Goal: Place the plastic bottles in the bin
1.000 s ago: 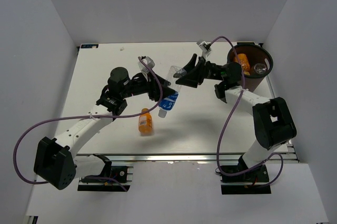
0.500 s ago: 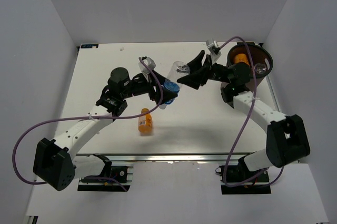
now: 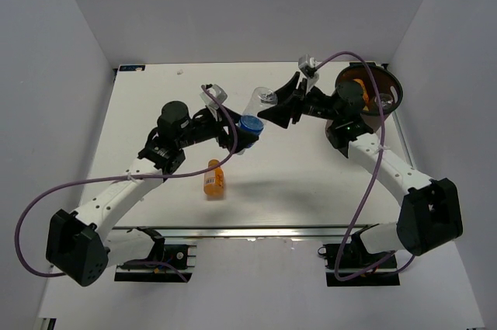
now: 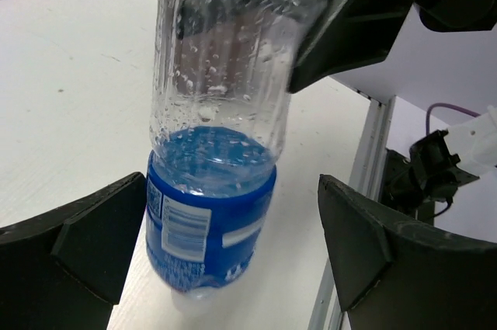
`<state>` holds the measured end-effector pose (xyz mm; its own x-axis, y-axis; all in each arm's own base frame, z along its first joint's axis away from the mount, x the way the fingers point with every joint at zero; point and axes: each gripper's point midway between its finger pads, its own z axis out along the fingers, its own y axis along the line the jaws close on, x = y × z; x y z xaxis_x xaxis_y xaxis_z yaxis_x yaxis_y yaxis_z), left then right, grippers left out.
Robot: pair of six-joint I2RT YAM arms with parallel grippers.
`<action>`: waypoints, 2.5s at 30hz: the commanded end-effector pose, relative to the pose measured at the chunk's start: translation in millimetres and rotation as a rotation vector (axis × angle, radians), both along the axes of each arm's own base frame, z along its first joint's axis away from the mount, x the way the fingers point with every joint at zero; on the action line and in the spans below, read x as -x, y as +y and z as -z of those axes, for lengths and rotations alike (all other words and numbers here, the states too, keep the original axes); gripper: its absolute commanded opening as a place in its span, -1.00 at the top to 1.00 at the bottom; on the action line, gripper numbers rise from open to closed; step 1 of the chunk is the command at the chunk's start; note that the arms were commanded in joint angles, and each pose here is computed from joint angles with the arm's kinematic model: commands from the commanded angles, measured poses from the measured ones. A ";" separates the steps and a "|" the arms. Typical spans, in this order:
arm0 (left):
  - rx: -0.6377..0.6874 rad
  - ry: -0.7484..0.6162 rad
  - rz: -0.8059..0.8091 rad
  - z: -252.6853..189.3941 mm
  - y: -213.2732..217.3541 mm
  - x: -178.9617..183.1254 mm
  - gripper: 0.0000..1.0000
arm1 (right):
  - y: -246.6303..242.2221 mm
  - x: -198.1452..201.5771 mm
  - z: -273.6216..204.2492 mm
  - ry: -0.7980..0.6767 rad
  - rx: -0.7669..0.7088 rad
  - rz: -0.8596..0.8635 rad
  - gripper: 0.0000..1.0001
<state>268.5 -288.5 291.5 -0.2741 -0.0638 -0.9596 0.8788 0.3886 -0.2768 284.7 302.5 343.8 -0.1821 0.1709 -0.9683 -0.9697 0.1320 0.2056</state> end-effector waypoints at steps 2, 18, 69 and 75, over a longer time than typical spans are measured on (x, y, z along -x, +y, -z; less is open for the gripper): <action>0.045 -0.106 -0.051 -37.1 12.8 9.2 -0.96 | -11.7 -34.1 10.9 -0.003 0.083 0.158 1.00; -0.093 0.144 -0.705 18.3 85.4 -73.4 -0.96 | -135.4 -108.6 -87.8 -0.166 0.170 0.855 1.00; -0.297 0.471 -0.755 148.7 99.3 -68.4 -0.96 | -299.2 -168.2 -63.1 -0.314 0.084 1.441 1.00; -0.297 0.460 -0.754 145.8 99.6 -69.0 -0.96 | -298.7 -171.2 -41.6 -0.379 0.061 1.443 1.00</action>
<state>332.0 -186.3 128.5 -0.6473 -0.1412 -0.7490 0.1738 0.9295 -0.3254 455.4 2.9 372.9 0.2655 -0.0568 -0.9624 0.0028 0.9983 -0.0581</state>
